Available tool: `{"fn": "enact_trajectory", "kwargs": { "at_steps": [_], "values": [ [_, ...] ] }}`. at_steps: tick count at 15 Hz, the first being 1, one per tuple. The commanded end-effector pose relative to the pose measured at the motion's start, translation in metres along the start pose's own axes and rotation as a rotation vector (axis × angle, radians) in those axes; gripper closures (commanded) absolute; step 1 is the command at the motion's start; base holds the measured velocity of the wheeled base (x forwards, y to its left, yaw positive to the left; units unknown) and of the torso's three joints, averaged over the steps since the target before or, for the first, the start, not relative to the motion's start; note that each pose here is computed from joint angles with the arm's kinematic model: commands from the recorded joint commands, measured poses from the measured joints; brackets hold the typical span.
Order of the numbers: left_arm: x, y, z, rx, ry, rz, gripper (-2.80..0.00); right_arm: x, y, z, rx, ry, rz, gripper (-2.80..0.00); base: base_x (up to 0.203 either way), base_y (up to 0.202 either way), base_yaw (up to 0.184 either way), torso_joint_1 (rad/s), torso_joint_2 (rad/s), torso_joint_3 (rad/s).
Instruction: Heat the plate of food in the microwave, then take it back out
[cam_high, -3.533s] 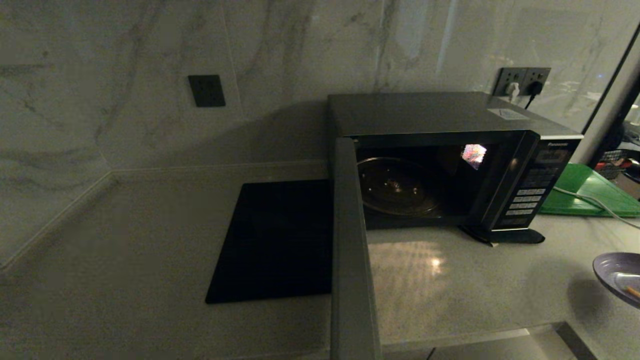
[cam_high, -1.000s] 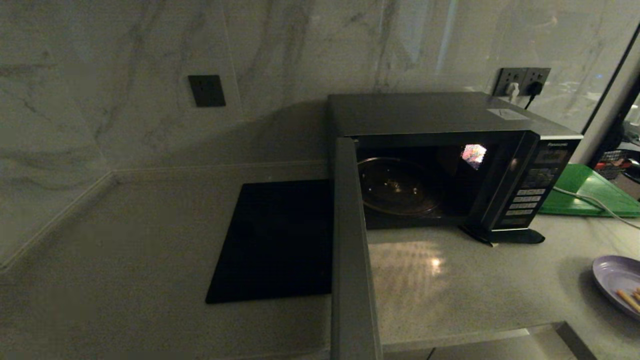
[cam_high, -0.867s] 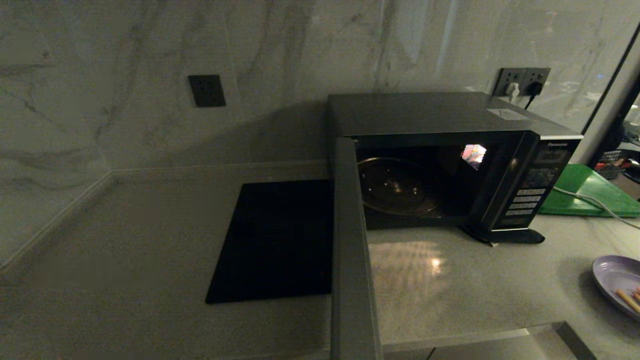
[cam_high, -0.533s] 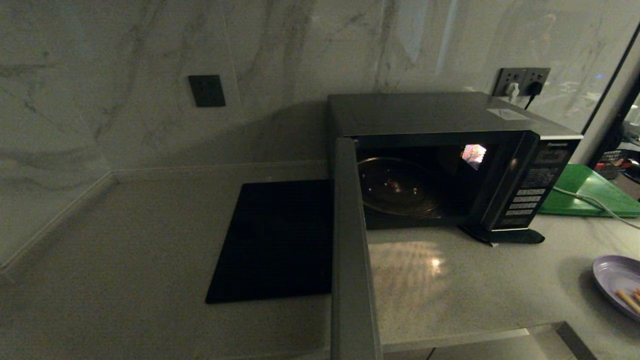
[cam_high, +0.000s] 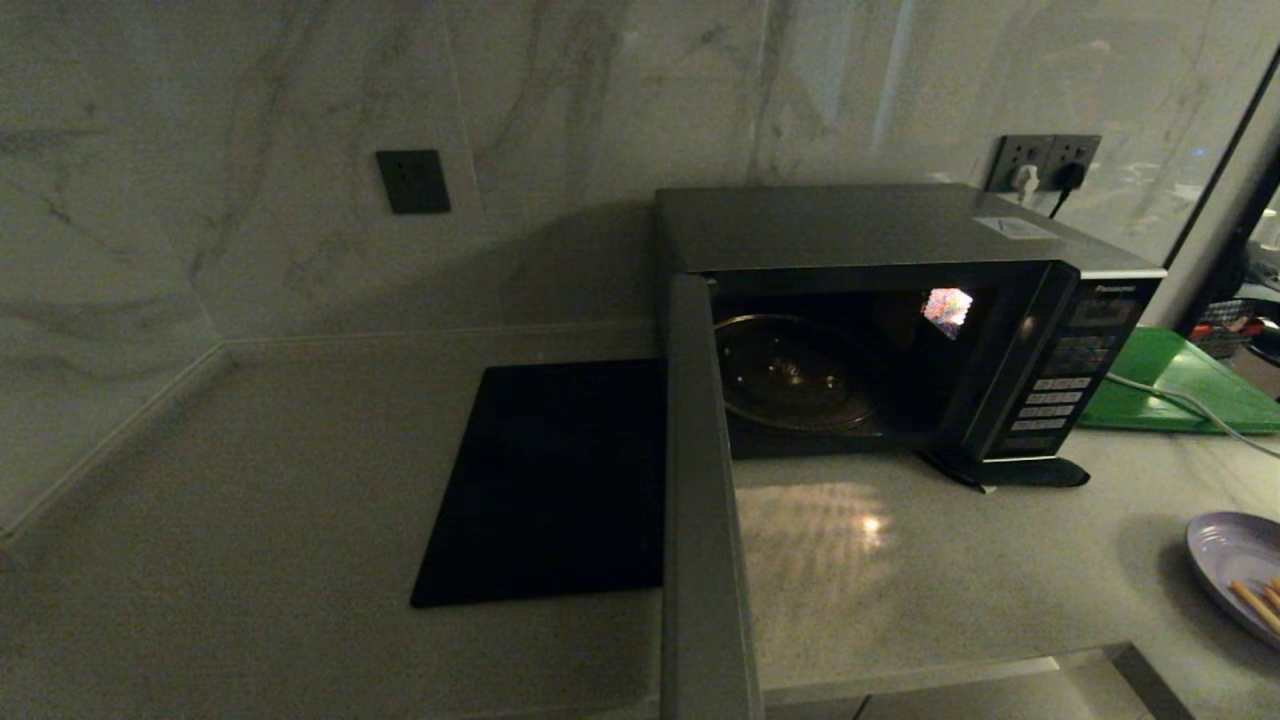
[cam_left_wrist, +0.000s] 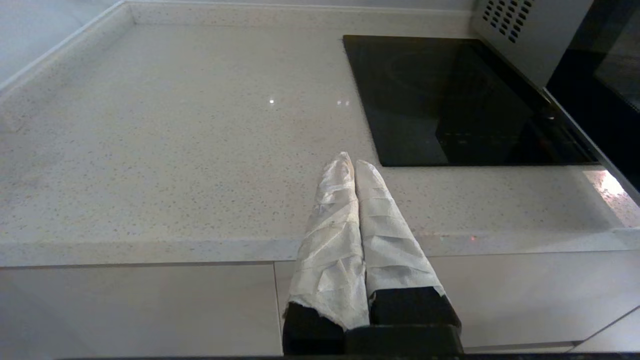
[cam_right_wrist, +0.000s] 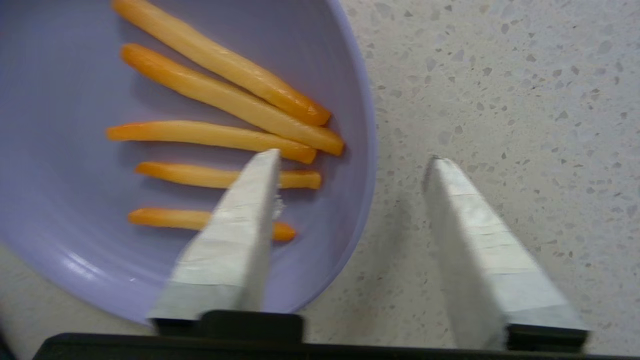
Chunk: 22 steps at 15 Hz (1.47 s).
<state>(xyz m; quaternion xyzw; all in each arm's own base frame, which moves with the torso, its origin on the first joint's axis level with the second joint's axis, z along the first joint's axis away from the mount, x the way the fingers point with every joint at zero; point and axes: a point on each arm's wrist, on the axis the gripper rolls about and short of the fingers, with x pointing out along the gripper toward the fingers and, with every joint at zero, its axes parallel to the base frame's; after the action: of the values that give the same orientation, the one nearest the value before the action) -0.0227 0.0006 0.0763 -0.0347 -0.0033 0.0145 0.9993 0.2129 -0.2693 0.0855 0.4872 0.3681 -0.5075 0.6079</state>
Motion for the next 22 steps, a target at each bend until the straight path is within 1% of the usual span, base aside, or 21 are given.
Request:
{"fn": "enact_trajectory", "kwargs": {
  "at_steps": [1,4,8,10,12,13,14,16,19,21,22],
  "values": [
    [0.000,0.000,0.000,-0.001,-0.001,0.001,0.00,-0.019,-0.001,0.001,0.009,-0.039,0.033,-2.80,0.000,0.000,0.000,0.000,0.00,0.000],
    [0.000,0.000,0.000,-0.001,-0.001,0.000,0.00,-0.068,-0.006,-0.004,-0.001,-0.134,0.110,-2.80,0.000,0.000,0.000,0.000,0.00,0.000],
    [0.000,0.000,0.000,-0.001,-0.001,0.000,0.00,-0.127,-0.025,-0.030,-0.036,-0.244,0.199,-2.80,0.000,0.000,0.000,0.000,0.00,0.000],
    [0.000,0.000,0.000,-0.001,-0.001,0.000,0.00,-0.157,-0.035,-0.054,-0.073,-0.300,0.259,-2.80,0.000,0.000,0.000,0.000,0.00,0.000],
    [0.000,0.000,0.000,-0.001,-0.001,0.000,0.00,-0.180,-0.045,-0.084,-0.125,-0.317,0.313,-2.80,0.000,0.000,0.000,0.000,0.00,0.000],
    [0.000,0.000,0.000,-0.001,-0.001,0.000,0.00,-0.190,-0.051,-0.102,-0.161,-0.304,0.336,0.00,0.000,0.000,0.000,0.000,0.00,0.000],
    [0.000,0.000,0.000,-0.001,-0.001,0.001,0.00,-0.200,-0.056,-0.117,-0.200,-0.286,0.361,0.00,0.000,0.000,0.000,0.000,0.00,0.000],
    [0.000,0.000,0.000,-0.001,-0.001,0.001,0.00,-0.215,-0.063,-0.139,-0.269,-0.264,0.417,0.00,0.000,0.000,0.000,0.000,0.00,0.000],
    [0.000,0.000,0.000,-0.001,-0.001,0.001,0.00,-0.236,-0.066,-0.160,-0.391,-0.219,0.495,0.00,0.000,0.000,0.000,0.000,0.00,0.000],
    [0.000,0.000,0.000,-0.001,-0.001,0.000,0.00,-0.257,-0.062,-0.169,-0.473,-0.197,0.571,0.00,0.000,0.000,0.000,0.000,0.00,0.000],
    [0.000,0.000,0.000,-0.001,-0.001,0.000,0.00,-0.268,-0.058,-0.174,-0.511,-0.187,0.625,0.00,0.000,0.000,0.000,0.000,0.00,0.000]
  ]
}}
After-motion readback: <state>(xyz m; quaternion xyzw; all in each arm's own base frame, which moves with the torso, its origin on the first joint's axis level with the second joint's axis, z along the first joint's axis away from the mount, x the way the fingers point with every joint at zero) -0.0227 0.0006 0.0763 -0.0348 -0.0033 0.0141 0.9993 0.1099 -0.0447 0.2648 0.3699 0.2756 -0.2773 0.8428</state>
